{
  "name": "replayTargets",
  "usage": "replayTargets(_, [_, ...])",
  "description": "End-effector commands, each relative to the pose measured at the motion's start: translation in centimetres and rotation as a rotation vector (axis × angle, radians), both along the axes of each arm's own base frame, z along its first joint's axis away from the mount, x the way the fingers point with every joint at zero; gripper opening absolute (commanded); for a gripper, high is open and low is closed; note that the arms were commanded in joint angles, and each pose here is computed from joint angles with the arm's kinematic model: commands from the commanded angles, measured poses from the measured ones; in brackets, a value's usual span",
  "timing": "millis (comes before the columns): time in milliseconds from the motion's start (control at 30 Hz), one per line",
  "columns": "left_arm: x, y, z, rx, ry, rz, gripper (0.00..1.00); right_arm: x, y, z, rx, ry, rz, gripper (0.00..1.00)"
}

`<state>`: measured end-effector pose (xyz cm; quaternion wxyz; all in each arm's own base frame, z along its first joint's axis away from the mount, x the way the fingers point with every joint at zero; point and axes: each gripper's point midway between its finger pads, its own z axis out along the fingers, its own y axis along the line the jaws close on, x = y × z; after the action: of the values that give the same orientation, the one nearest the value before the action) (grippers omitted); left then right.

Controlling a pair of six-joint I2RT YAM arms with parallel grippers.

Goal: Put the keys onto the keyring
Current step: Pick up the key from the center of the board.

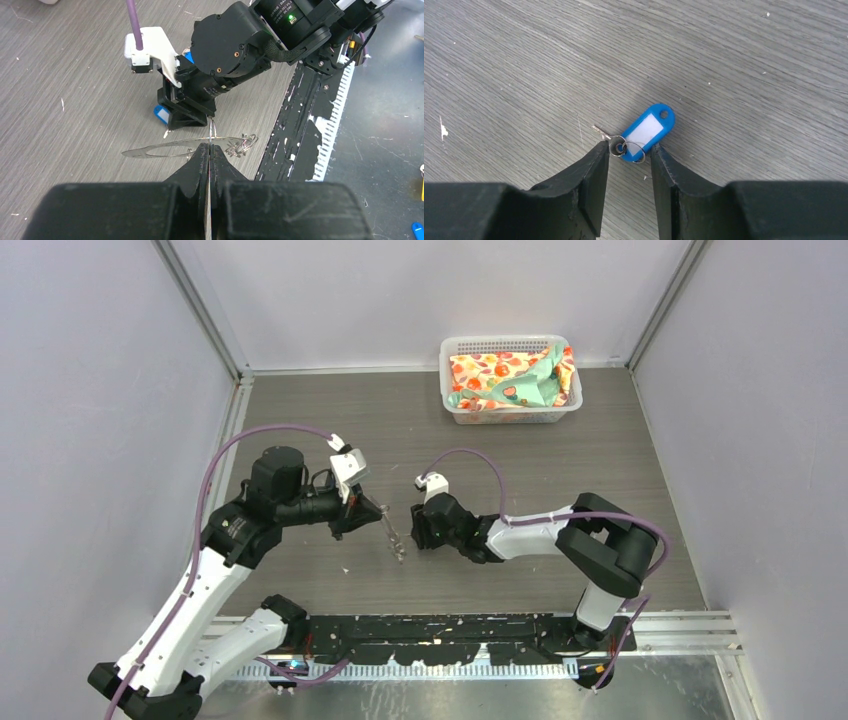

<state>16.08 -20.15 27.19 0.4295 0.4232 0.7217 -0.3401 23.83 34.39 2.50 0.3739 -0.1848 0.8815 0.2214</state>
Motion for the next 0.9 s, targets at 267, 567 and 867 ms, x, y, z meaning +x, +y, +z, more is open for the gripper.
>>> replayTargets(267, [0.3, 0.0, 2.5, -0.038, -0.06, 0.01, 0.0, 0.3, 1.0, 0.1, 0.018, -0.003, -0.001, 0.14])
replayTargets(567, [0.4, -0.1, 2.5, -0.04, -0.06, 0.011, 0.0, 0.2, 0.4, 0.6, 0.022, -0.009, -0.011, 0.01])
replayTargets(867, [0.8, 0.1, 0.7, -0.001, -0.003, 0.044, 0.0, -0.9, -1.2, 6.7, 0.089, -0.082, 0.02, 0.01])
